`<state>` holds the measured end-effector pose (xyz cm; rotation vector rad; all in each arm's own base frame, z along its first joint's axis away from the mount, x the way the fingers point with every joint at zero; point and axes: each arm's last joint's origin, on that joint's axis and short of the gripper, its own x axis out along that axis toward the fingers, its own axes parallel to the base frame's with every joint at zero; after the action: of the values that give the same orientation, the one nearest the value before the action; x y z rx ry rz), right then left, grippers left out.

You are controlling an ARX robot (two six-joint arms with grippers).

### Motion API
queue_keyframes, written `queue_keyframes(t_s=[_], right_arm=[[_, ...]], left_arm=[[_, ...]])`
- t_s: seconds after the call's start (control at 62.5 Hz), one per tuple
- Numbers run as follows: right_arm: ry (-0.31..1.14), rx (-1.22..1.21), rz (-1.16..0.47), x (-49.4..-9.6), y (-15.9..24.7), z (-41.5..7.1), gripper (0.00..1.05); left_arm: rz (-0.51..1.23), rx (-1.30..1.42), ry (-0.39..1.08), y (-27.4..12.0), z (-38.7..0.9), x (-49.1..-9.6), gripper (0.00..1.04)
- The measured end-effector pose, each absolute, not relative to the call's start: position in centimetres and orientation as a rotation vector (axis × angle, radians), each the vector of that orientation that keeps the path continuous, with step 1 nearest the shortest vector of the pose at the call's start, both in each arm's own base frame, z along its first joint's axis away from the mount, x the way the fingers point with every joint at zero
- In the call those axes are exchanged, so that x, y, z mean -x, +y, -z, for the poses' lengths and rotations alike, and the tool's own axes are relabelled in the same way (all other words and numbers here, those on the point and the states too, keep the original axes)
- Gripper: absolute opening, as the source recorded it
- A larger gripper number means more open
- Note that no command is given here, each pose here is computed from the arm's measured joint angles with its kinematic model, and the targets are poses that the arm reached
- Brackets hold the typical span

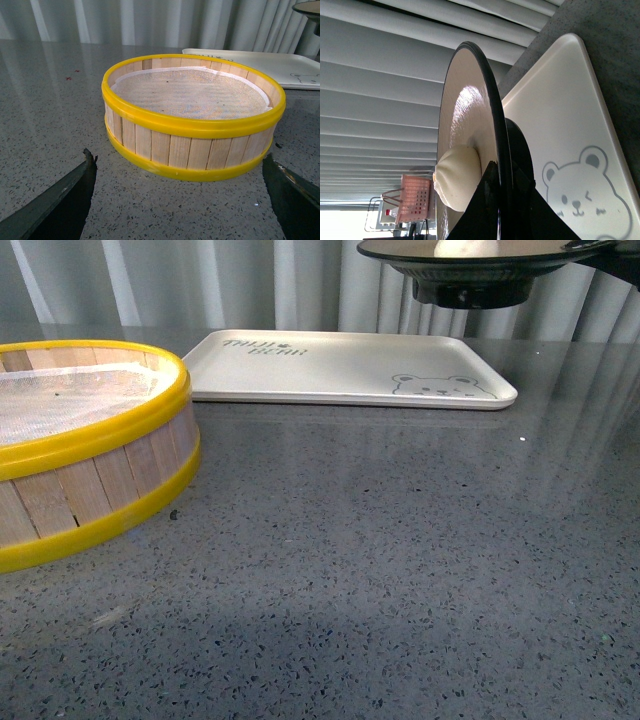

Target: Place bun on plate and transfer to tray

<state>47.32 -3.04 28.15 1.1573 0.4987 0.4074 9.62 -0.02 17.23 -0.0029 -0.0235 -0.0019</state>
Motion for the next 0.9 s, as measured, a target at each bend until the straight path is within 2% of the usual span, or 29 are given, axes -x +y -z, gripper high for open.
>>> queue_keyframes(t_s=[0.16,0.256,0.544,0.896], right_arm=[[0.520,-1.195,-0.423,-51.0,-1.1,-27.9,0.02],[0.542,-1.203,-0.433,-51.9,0.3,-27.5,0.02],[0.598,-1.206,-0.446,-53.0,3.4,-26.0,0.02],[0.624,-1.221,-0.378,-52.9,3.4,-23.9,0.02]], left_arm=[[0.002,0.003,-0.023,0.0,-17.2,-9.6,0.98],[0.002,0.003,-0.023,0.0,-17.2,-9.6,0.98],[0.002,0.003,-0.023,0.0,-17.2,-9.6,0.98],[0.002,0.003,-0.023,0.0,-17.2,-9.6,0.98]])
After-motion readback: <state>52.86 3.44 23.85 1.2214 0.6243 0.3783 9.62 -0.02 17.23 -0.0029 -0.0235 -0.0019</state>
